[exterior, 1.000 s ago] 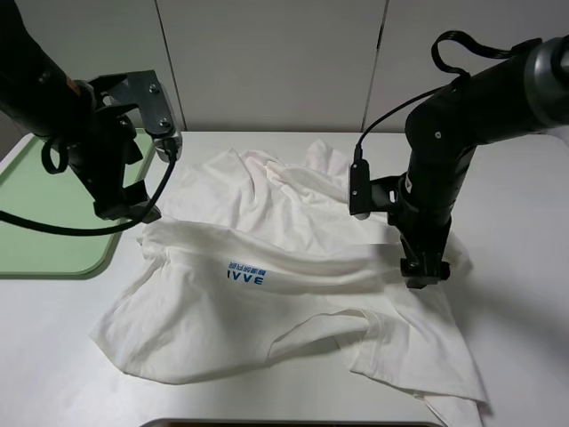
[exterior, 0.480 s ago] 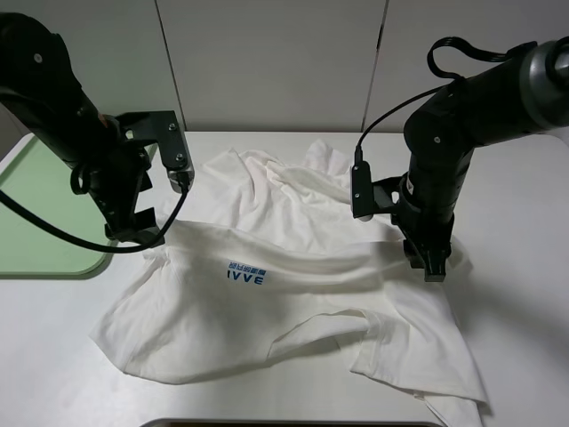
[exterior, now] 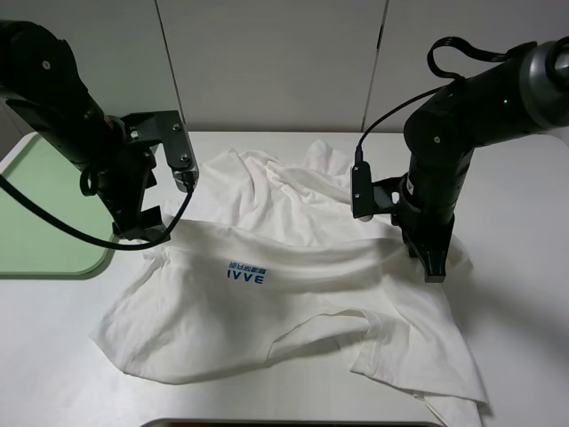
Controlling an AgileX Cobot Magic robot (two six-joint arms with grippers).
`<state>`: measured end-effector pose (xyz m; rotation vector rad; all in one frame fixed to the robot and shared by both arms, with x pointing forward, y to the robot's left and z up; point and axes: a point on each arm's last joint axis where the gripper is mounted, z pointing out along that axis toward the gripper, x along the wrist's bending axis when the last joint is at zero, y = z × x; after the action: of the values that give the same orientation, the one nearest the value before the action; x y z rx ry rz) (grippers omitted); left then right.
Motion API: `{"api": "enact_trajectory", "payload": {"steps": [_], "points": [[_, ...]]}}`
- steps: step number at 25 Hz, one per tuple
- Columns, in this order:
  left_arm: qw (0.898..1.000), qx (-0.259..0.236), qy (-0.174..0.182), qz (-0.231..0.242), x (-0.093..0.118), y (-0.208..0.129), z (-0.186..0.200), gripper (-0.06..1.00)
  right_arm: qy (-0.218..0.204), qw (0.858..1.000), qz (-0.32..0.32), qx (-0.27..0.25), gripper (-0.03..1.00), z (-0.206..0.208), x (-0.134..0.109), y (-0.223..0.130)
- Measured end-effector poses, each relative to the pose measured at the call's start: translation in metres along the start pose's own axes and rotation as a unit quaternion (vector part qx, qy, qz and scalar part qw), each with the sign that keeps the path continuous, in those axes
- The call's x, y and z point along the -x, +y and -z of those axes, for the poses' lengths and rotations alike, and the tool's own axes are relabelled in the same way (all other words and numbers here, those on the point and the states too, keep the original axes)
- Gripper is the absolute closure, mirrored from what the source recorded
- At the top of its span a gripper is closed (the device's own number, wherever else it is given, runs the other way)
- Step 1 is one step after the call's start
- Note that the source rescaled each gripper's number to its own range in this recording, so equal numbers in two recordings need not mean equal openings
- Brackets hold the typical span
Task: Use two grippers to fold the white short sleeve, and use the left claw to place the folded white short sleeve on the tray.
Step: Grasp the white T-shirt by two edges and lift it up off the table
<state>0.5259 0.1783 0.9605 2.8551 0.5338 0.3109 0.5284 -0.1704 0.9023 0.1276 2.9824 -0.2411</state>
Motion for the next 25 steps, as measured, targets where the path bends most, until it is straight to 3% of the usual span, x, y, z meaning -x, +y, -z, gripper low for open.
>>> {"api": "enact_trajectory", "payload": {"steps": [16,25], "points": [[1.000,0.002,0.003,0.007,-0.003,0.002,-0.005,0.06,0.003,1.000,-0.002,-0.002,0.97,0.000,-0.001,0.000],[0.998,-0.025,-0.026,0.049,-0.029,0.023,-0.047,0.06,0.014,1.000,-0.008,-0.007,0.97,0.000,-0.003,-0.001]]}}
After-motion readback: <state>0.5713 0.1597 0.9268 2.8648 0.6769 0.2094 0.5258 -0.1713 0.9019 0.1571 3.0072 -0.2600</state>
